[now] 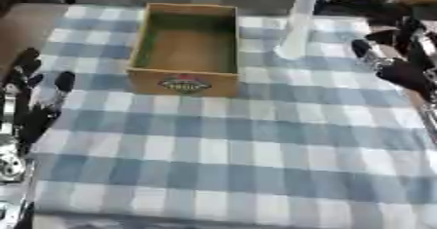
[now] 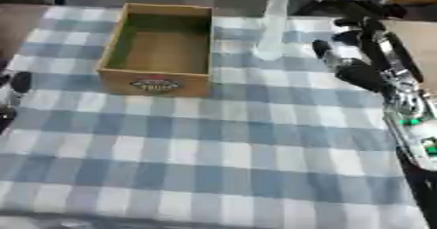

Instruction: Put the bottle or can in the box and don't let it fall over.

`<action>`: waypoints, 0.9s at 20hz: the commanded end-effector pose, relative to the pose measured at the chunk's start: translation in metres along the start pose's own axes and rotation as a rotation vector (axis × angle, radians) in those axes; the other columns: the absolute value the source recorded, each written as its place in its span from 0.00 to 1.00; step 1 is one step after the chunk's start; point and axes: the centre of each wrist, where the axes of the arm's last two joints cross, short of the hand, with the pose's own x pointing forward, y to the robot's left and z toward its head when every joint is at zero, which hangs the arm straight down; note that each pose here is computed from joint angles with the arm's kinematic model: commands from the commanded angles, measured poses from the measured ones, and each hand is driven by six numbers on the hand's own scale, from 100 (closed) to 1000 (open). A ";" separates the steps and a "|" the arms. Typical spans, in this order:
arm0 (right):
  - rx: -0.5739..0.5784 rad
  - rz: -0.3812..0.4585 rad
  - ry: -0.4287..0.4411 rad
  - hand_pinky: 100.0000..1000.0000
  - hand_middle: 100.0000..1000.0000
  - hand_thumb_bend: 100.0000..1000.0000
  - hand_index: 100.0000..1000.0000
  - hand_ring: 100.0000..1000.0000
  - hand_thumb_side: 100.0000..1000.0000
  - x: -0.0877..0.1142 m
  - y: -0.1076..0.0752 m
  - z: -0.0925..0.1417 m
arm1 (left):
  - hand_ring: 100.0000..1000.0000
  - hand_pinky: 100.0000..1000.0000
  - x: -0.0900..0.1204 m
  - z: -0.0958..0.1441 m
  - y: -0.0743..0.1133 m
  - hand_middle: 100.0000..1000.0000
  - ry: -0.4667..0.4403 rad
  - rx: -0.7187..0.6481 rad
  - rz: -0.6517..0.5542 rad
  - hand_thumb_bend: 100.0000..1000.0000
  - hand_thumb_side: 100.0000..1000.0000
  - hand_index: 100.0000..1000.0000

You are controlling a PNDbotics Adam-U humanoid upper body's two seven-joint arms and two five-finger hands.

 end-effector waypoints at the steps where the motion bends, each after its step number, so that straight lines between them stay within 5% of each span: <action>1: -0.014 0.051 0.000 0.85 0.79 0.36 1.00 0.73 0.36 0.000 -0.014 -0.010 | 0.95 0.93 0.011 -0.007 0.002 0.90 -0.047 -0.005 -0.004 0.59 0.63 0.96; 18: -0.088 0.110 0.014 0.85 0.79 0.36 1.00 0.74 0.37 -0.005 -0.012 -0.050 | 0.95 0.93 0.023 -0.016 -0.008 0.90 -0.102 -0.057 0.033 0.59 0.64 0.96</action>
